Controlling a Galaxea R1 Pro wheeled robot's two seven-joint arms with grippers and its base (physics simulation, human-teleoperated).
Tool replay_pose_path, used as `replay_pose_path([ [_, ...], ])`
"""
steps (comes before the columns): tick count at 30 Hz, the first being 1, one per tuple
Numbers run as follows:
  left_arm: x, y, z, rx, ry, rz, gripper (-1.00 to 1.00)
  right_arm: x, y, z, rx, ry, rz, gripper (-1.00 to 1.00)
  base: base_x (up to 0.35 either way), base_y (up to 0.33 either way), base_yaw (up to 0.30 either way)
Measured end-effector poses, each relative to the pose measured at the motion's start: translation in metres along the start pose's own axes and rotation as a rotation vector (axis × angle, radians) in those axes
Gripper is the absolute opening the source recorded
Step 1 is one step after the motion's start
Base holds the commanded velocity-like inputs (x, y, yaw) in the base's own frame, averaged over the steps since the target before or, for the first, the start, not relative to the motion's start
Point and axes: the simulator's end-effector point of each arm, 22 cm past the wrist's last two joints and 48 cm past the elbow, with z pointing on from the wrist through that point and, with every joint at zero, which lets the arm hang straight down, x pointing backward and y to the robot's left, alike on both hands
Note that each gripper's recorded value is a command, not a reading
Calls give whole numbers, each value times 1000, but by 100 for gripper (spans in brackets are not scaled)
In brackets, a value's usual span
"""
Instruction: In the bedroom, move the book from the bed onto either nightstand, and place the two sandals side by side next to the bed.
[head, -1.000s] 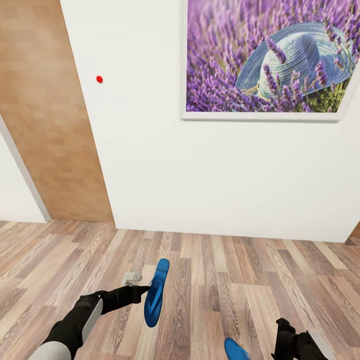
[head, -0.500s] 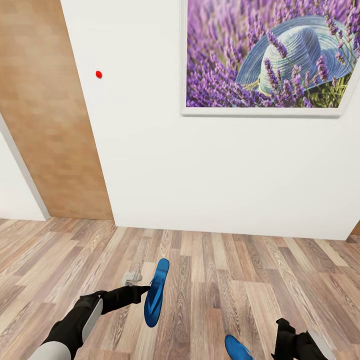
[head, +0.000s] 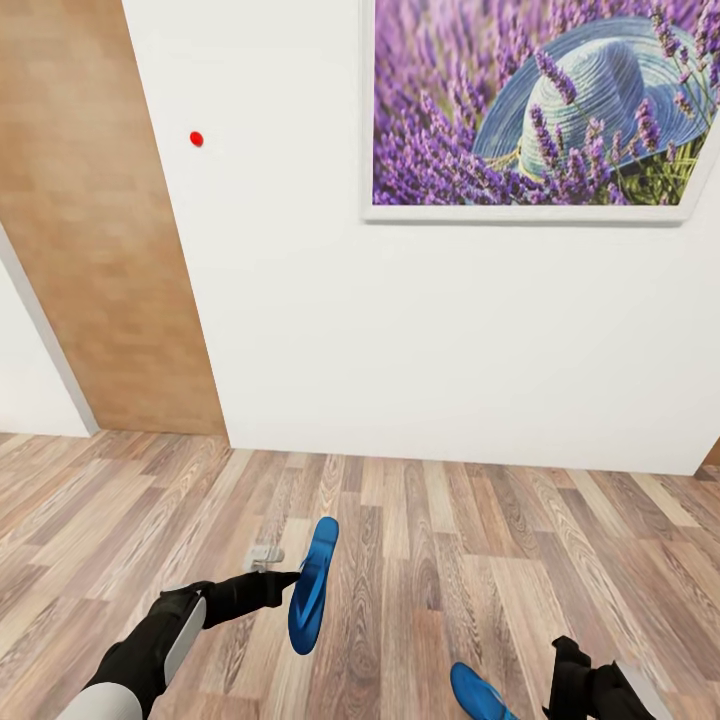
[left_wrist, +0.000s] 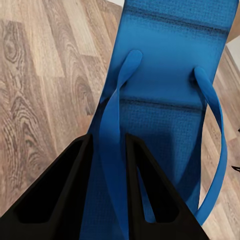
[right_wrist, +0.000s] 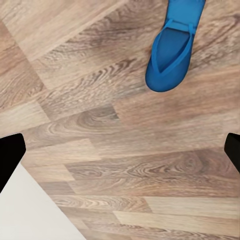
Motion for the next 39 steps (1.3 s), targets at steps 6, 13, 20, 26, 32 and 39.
replay_pose_path([
  [6,10,7,5,0,0,0,-100,-3,-7,11,0,0,0,100,0,0,0],
  [13,22,11,13,6,0,-3,-100,-7,-15,23,0,1,-1,100,0,0,0],
  [20,34,18,19,7,-1,-3,-100,-12,-22,35,0,0,0,100,0,0,0],
  [26,45,25,24,7,-1,-3,-100,-15,-30,46,0,0,0,100,0,0,0],
  [32,55,31,29,7,-1,-3,-100,-19,-37,57,-1,0,-1,100,0,0,0],
  [39,68,39,35,7,-1,-2,-100,-24,-45,69,-1,0,0,100,0,0,0],
])
